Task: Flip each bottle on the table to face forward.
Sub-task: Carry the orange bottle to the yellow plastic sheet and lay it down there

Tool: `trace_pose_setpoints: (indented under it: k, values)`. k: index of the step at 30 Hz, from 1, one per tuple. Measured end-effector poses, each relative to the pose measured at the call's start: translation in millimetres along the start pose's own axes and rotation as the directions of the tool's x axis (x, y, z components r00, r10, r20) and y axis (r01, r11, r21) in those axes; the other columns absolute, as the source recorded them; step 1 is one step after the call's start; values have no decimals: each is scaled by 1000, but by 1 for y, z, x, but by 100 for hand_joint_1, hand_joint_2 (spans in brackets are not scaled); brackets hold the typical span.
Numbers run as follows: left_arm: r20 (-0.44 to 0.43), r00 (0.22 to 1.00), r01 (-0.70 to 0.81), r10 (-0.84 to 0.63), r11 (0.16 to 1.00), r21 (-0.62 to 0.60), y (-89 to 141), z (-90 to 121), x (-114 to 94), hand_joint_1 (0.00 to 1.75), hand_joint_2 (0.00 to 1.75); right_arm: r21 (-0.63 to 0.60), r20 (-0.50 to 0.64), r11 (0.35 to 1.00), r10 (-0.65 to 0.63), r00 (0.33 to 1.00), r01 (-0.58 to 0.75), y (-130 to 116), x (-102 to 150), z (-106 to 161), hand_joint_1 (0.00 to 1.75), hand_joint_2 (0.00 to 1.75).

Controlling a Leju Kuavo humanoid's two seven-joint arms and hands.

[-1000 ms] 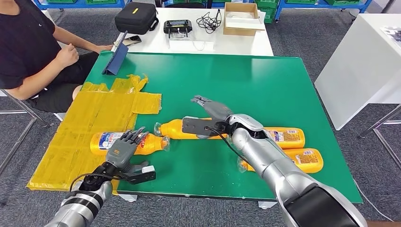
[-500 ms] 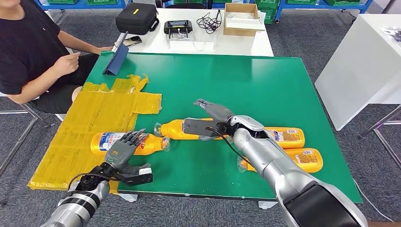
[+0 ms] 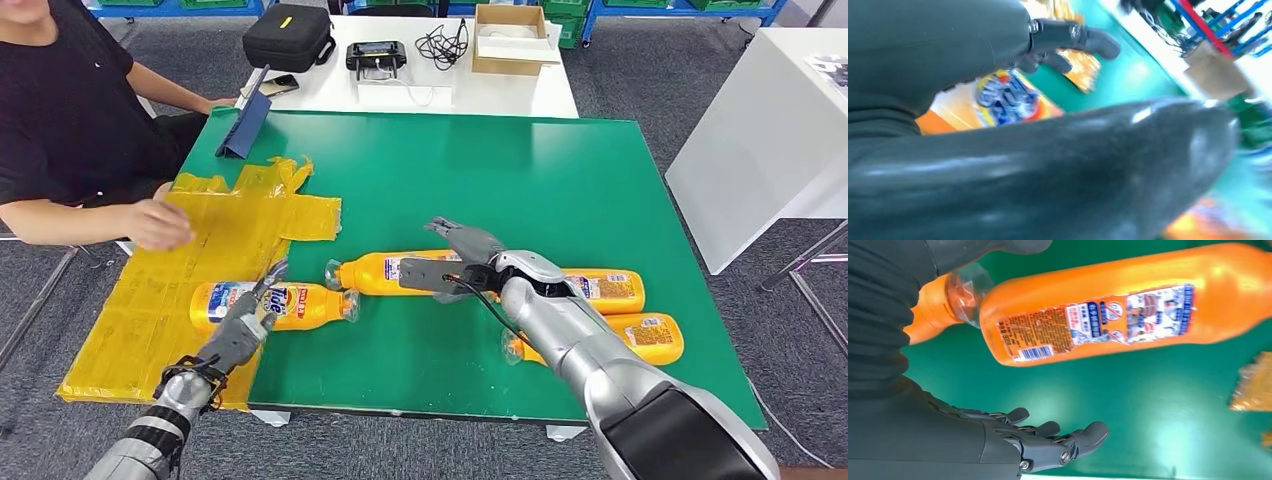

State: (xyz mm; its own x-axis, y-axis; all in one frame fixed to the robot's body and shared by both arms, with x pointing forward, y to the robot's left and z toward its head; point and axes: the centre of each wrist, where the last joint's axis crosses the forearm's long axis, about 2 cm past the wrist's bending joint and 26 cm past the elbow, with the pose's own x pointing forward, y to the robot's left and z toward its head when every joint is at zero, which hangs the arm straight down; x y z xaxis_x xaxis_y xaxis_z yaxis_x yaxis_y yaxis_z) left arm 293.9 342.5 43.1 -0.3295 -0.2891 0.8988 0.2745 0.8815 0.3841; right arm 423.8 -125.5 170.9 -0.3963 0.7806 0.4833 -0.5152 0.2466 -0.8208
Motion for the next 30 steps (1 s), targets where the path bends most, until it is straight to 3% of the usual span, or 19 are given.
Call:
trace_pose_setpoints:
  k: [3,8,17,30]
  values:
    - [109,960,-257,256,966,-4,0,-7,14,0,0,12,-15,1000,18,1000,-17,4,2,-1,0,175]
    - [247,859,-451,449,891,-52,1,-13,31,0,0,36,-34,999,41,999,-40,13,9,-3,0,175]
    - [332,773,-545,540,834,-86,-7,-8,41,0,0,61,-69,993,108,992,-104,26,26,-8,0,175]
    - [362,741,-573,565,814,-96,-28,-7,52,0,0,114,-171,966,251,953,-234,42,30,-8,0,175]
